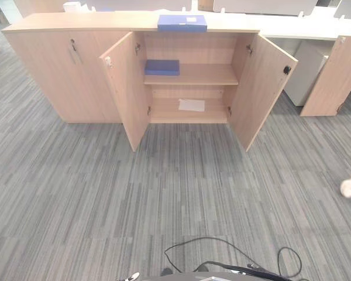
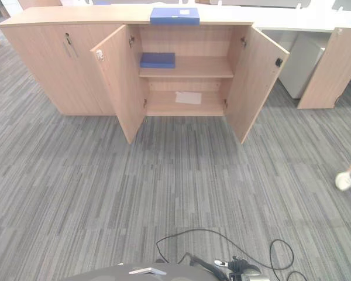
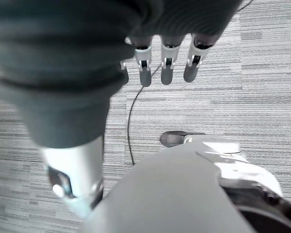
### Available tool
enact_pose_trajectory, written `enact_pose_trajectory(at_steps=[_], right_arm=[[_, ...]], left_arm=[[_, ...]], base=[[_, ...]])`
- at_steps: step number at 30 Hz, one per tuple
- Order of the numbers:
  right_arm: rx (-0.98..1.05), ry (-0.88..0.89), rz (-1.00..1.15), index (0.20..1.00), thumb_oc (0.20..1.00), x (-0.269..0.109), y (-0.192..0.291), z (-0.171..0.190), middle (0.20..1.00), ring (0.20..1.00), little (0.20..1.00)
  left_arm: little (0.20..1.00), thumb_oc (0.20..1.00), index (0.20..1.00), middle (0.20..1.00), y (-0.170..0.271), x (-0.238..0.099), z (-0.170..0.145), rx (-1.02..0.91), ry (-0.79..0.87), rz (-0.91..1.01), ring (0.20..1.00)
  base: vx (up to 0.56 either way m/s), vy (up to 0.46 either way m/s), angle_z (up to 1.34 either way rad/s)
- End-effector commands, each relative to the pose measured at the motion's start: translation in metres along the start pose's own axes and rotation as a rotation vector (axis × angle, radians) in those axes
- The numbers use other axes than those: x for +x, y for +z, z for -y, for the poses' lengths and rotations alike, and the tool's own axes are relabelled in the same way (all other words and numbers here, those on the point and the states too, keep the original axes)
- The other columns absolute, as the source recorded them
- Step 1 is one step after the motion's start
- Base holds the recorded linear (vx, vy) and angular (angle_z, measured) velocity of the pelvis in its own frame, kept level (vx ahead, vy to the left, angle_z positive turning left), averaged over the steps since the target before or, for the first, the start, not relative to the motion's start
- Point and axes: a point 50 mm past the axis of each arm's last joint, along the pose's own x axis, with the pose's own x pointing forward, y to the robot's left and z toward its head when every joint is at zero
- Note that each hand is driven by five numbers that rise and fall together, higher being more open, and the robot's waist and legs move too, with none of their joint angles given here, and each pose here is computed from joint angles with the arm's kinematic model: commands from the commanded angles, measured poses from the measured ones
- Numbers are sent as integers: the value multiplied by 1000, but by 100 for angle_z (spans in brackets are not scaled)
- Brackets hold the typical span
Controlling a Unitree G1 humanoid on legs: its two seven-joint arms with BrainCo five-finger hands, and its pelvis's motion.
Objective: Put the empty folder in the office cabinet
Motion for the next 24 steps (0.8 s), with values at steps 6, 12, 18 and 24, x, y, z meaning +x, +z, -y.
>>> enact_pose_trajectory(at_steps=[6,12,18,24], right_arm=[[-22,-14,46,1000,1000,-2,18,9,1000,1000,1000],[-19,-15,46,1000,1000,-2,18,9,1000,1000,1000],[-21,-15,46,1000,1000,-2,18,9,1000,1000,1000],[-20,-17,50,1000,1000,-2,18,9,1000,1000,1000]], left_arm=[[1000,1000,1000,1000,5,2,6,-42,-9,3,1000],[1000,1000,1000,1000,4,2,6,-44,-15,-1,1000],[1000,1000,1000,1000,3,2,6,-53,-18,-3,1000],[1000,1000,1000,1000,1,2,7,-60,-21,-9,1000]], base=[[0,0,0],[0,0,0],[0,0,0],[0,0,0]])
